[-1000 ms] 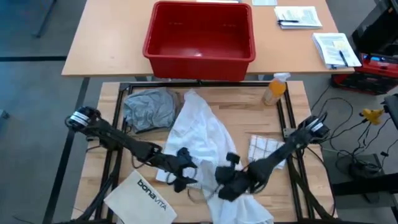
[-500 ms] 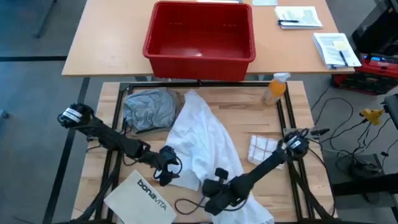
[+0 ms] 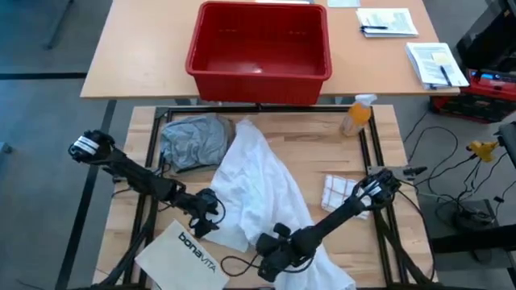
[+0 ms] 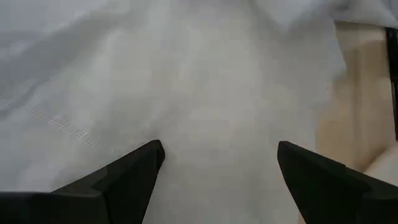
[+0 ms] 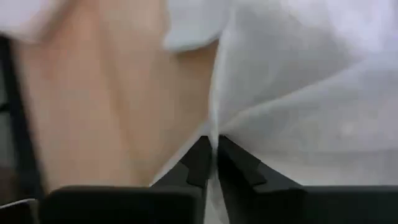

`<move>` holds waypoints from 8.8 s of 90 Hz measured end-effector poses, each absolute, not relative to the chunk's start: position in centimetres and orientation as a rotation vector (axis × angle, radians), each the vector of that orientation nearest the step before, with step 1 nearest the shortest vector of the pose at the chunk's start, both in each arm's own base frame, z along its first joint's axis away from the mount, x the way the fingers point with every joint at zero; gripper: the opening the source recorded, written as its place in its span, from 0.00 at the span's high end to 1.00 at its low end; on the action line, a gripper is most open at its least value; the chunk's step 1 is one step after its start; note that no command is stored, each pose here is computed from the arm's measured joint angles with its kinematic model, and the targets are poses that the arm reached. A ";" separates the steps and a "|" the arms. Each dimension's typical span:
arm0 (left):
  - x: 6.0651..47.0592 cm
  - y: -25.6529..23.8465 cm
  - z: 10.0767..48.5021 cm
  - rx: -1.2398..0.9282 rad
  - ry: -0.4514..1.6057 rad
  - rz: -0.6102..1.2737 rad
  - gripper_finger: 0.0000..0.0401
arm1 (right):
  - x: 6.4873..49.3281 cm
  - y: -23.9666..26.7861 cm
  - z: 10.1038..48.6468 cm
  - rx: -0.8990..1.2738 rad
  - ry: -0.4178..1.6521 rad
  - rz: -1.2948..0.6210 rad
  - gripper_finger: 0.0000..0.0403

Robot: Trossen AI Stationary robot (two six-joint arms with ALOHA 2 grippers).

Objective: Fold laundry
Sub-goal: Fold the white long sleeve shirt

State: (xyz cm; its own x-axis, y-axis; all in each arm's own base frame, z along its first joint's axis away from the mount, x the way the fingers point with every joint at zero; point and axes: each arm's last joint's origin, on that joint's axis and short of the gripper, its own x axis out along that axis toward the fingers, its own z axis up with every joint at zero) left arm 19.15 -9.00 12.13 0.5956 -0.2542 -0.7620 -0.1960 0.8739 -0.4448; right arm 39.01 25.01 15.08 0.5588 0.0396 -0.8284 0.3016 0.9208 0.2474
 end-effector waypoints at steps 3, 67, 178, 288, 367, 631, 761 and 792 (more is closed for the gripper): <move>19.0 -8.8 12.2 -0.521 0.941 -0.021 0.22 | 39.0 25.2 15.3 0.379 0.962 -0.140 0.89; 16.9 -7.3 13.1 -0.457 1.029 0.100 0.22 | 31.6 28.0 20.9 0.357 0.995 -0.192 0.26; 17.1 -7.3 13.2 -0.462 1.001 0.114 0.22 | 21.8 29.4 12.9 0.942 0.602 -0.356 0.58; 17.1 -7.3 13.1 -0.409 0.996 0.103 0.22 | 22.4 29.3 29.4 0.385 1.171 -0.245 1.00; 17.1 -7.2 13.1 -0.396 0.989 0.112 0.22 | 26.3 35.7 24.1 -0.445 1.297 0.151 1.00; 16.8 -6.9 15.7 -0.439 0.879 0.089 0.22 | 29.8 31.8 30.7 0.429 0.900 -0.300 1.00; 31.5 12.2 18.9 -0.564 0.791 0.326 0.22 | 31.9 -20.9 17.3 1.022 0.596 0.022 0.43; 31.6 17.2 14.0 -0.548 0.800 0.423 0.22 | 35.5 -20.2 18.4 0.851 0.596 0.054 0.74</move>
